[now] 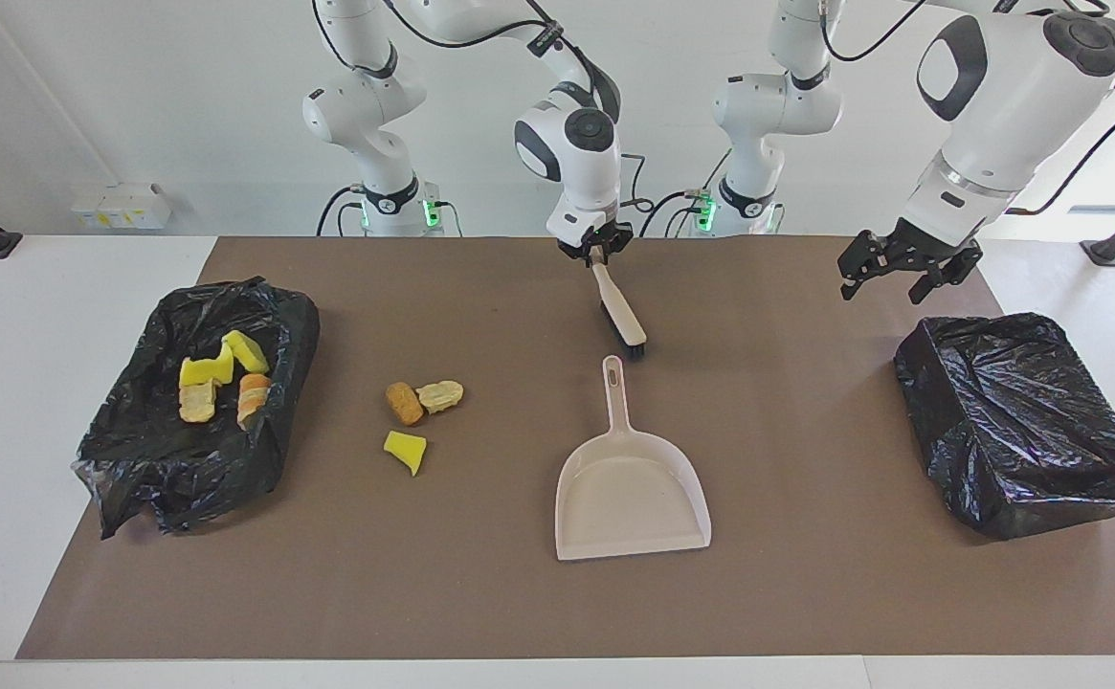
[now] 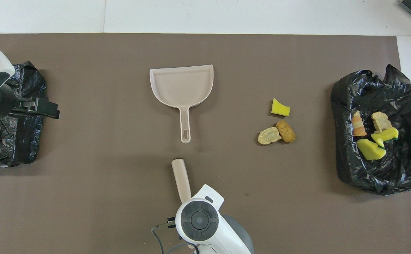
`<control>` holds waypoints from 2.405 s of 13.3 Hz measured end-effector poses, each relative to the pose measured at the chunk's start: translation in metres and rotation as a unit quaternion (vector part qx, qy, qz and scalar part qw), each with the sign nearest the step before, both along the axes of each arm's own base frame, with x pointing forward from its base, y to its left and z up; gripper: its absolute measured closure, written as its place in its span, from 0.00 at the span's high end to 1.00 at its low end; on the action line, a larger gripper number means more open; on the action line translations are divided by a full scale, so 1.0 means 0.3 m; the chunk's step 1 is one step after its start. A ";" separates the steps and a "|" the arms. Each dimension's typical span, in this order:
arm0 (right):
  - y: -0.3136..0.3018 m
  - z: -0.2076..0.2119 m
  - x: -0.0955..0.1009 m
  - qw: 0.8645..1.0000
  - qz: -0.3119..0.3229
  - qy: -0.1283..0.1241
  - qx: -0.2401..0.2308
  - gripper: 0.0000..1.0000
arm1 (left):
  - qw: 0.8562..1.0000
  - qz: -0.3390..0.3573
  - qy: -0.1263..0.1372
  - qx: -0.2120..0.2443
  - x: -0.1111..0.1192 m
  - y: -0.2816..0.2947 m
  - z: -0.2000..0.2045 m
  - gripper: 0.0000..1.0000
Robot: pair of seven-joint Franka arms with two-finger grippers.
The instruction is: Sweep and dump trash in bin
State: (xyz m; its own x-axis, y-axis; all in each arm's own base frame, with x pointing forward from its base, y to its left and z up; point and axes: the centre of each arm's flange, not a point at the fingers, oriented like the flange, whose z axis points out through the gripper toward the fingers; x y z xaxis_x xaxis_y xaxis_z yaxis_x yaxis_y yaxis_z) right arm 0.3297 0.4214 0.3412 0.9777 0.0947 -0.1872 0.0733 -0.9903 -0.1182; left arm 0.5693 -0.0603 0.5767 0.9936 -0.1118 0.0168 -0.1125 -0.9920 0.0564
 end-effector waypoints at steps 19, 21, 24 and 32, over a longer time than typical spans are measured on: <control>-0.982 0.281 0.534 0.986 0.011 -0.031 -0.165 0.26 | 0.998 0.012 -0.056 -0.033 -0.048 -0.955 -0.622 1.00; -1.168 0.230 0.595 0.986 0.031 -0.024 -0.162 0.26 | 0.998 0.023 -0.053 -0.034 -0.077 -1.026 -0.678 1.00; -1.225 0.118 0.619 0.986 0.043 -0.014 -0.161 0.26 | 0.998 0.031 -0.044 -0.030 -0.113 -1.104 -0.753 0.93; -1.033 0.013 0.545 0.998 0.017 0.020 -0.063 0.26 | 0.996 0.064 -0.053 -0.025 0.014 -0.932 -0.663 0.32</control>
State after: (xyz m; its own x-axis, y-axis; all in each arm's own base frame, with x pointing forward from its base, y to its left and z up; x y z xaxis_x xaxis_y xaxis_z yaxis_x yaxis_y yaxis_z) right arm 0.4931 0.1114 0.3449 0.9662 0.1003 -0.2376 0.1039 -0.9946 0.0029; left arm 0.5735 -0.3400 0.3778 0.9919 0.0189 0.1257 0.0062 -0.9949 0.1009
